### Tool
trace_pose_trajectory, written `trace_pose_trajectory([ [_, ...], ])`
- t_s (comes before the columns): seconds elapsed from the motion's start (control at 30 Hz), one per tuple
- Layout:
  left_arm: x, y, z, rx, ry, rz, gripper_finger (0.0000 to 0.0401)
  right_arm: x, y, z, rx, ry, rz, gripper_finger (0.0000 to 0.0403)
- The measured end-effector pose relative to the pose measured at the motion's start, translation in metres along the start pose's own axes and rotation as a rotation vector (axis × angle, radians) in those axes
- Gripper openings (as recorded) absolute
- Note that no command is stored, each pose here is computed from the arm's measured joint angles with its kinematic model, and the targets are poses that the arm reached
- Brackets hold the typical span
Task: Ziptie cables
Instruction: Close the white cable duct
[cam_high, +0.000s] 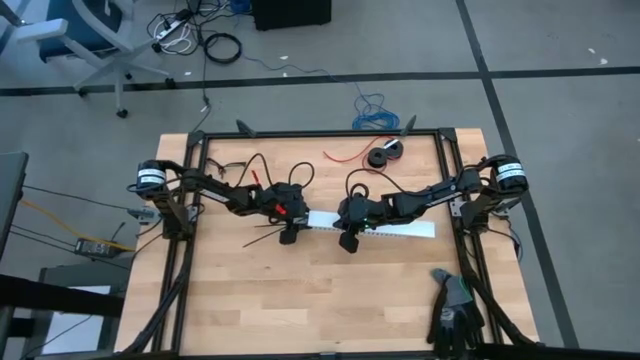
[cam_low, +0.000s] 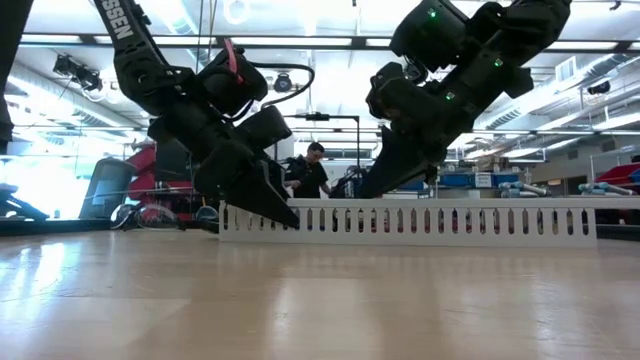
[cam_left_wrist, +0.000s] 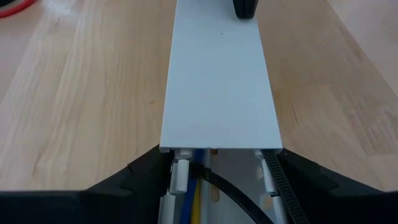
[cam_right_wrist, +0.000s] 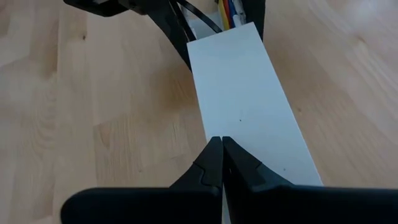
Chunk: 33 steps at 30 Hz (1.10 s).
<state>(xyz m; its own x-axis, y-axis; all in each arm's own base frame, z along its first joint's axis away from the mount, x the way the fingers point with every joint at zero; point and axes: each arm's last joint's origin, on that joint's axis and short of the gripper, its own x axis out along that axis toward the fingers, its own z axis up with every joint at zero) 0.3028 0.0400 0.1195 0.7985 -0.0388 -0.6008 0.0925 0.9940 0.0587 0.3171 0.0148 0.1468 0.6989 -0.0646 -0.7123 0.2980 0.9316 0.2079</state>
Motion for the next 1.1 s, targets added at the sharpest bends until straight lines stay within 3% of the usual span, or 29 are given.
trace_pose_trajectory([
  [0.23, 0.001, -0.001, 0.0, -0.019, -0.006, -0.031, 0.0252, 0.0, 0.0, 0.0, 0.008, 0.002, 0.003, 0.0],
  [0.37, 0.001, -0.002, 0.0, -0.07, -0.007, -0.054, 0.0273, 0.0, 0.0, -0.001, 0.008, 0.004, 0.006, 0.0],
  [0.6, 0.0, -0.002, 0.001, -0.061, -0.013, -0.06, 0.0313, 0.0, 0.0, -0.001, 0.009, 0.003, 0.005, 0.0],
  [1.1, -0.015, -0.006, -0.012, -0.072, 0.085, -0.03, 0.0314, 0.0, 0.0, -0.001, 0.017, 0.003, 0.003, 0.0],
])
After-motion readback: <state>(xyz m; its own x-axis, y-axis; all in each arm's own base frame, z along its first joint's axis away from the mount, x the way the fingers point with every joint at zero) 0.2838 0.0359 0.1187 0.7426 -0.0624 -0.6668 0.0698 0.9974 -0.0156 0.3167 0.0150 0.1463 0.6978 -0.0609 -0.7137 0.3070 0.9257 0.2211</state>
